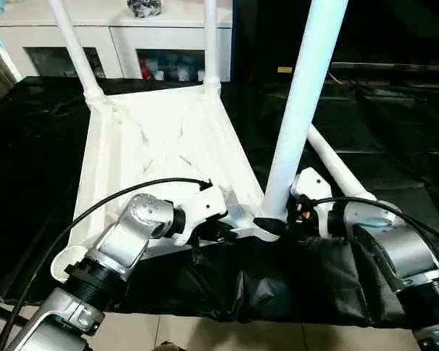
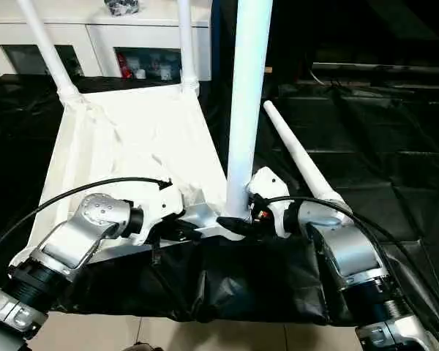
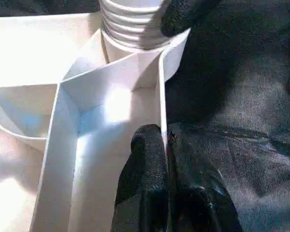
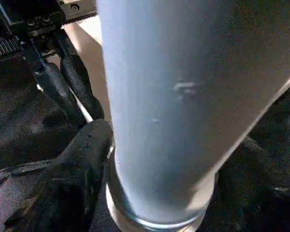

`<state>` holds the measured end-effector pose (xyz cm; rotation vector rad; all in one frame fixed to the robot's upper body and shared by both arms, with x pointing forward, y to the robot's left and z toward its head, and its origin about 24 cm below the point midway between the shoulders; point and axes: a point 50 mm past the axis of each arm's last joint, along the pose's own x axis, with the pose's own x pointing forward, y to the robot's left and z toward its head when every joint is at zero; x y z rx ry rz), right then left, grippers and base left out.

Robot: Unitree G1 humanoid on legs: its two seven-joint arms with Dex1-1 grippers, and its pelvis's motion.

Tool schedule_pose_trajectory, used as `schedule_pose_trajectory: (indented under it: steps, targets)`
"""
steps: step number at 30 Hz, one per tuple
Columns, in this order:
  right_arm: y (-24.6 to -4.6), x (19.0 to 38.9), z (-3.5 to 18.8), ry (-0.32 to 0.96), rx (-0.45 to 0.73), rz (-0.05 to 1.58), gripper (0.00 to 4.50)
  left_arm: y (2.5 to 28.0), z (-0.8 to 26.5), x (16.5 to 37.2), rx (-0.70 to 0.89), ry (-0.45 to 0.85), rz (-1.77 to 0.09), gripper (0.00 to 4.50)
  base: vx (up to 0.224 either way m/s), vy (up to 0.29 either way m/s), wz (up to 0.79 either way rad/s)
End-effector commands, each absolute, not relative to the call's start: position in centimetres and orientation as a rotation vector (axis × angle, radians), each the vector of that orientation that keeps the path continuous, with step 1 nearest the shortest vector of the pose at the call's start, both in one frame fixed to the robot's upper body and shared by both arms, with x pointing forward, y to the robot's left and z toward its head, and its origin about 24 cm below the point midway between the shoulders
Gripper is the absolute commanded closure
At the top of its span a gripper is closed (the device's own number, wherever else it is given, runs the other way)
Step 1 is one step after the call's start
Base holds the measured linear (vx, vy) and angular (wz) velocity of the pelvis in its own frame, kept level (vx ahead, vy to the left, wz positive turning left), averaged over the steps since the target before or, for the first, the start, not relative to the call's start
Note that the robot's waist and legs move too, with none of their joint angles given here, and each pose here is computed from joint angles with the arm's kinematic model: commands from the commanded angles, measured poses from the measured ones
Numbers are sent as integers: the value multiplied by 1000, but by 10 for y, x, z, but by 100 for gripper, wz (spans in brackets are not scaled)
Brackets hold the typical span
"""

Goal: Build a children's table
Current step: Insert table leg to table base

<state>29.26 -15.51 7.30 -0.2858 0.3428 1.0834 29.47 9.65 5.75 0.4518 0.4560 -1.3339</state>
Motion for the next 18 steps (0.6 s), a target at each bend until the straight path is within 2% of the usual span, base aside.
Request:
schedule_pose_trajectory:
  steps: [1,3,13,18]
  targets:
    - [-148,288,70,365,-289,1133,149,84,70,295,472,383,-1415,450,0,0,0]
    - [-147,288,69,373,-292,1136,169,84,70,295,474,385,-1417,450,0,0,0]
    - [-144,287,62,398,-286,1147,180,87,68,294,480,395,-1422,450,0,0,0]
    - [-143,290,58,378,-187,1083,180,88,68,299,457,406,-1368,450,0,0,0]
